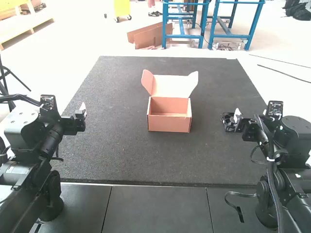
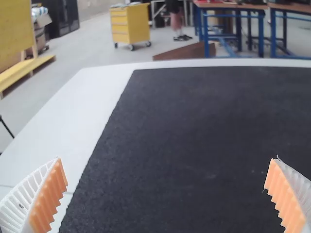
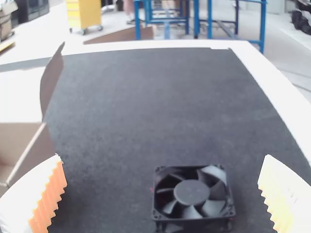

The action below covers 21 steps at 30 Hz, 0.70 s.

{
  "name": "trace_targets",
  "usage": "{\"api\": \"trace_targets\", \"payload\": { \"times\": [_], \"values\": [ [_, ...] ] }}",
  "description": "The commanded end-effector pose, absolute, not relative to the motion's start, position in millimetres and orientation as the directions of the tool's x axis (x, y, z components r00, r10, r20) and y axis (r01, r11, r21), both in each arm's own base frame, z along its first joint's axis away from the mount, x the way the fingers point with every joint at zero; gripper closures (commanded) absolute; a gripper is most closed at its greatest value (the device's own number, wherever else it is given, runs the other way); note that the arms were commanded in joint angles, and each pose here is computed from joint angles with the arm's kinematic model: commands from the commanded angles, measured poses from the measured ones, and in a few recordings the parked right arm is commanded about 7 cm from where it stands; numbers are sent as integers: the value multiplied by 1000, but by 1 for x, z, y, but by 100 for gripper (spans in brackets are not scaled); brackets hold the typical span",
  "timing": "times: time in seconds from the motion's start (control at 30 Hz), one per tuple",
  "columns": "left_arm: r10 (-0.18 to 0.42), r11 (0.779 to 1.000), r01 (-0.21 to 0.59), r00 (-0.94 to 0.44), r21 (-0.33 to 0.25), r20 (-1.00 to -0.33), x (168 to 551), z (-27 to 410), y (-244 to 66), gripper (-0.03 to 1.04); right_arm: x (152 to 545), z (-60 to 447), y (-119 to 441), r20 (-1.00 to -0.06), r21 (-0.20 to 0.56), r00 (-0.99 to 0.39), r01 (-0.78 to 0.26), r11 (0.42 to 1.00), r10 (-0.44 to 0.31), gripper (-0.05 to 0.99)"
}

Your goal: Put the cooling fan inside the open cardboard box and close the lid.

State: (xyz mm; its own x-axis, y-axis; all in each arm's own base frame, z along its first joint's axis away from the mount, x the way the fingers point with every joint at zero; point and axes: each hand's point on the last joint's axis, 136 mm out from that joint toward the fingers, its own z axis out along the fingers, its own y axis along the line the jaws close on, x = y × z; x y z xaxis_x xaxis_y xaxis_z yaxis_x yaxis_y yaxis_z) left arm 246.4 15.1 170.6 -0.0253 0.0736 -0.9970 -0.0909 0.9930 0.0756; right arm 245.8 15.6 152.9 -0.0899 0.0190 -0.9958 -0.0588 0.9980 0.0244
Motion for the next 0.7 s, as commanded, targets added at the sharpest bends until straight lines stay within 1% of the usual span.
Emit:
{"api": "trace_targets", "payload": {
  "times": [0.0, 0.07, 0.1, 0.2, 0.27, 0.33, 0.4, 0.5, 0.67],
  "values": [
    [77, 993, -85, 9, 76, -997, 246, 177, 14, 4, 246, 160, 15, -998, 27, -56, -61, 998, 24, 2],
    [72, 994, -89, 61, 66, -996, 246, 190, 14, 4, 246, 176, 13, -999, 37, 9, -51, 998, 37, 2],
    [67, 994, -92, 113, 57, -991, 244, 203, 14, 4, 246, 186, 11, -998, 38, 51, -42, 998, 40, 2],
    [68, 994, -93, 200, 50, -978, 241, 224, 13, 4, 242, 220, 10, -981, 38, 186, -42, 998, 45, 2],
    [67, 995, -87, 260, 46, -963, 238, 239, 12, 4, 238, 238, 10, -970, 38, 240, -42, 998, 47, 2],
    [67, 996, -81, 301, 45, -951, 234, 251, 10, 4, 233, 255, 10, -963, 38, 265, -45, 998, 49, 2],
    [66, 996, -81, 332, 42, -941, 231, 263, 10, 4, 229, 271, 10, -957, 37, 287, -49, 998, 50, 2],
    [68, 996, -80, 364, 41, -929, 225, 284, 10, 4, 232, 290, 8, -959, 42, 277, -37, 998, 51, 2],
    [67, 996, -77, 319, 44, -945, 234, 310, 9, 4, 261, 317, -1, -983, 62, 176, 30, 998, 56, 2]
  ]
}}
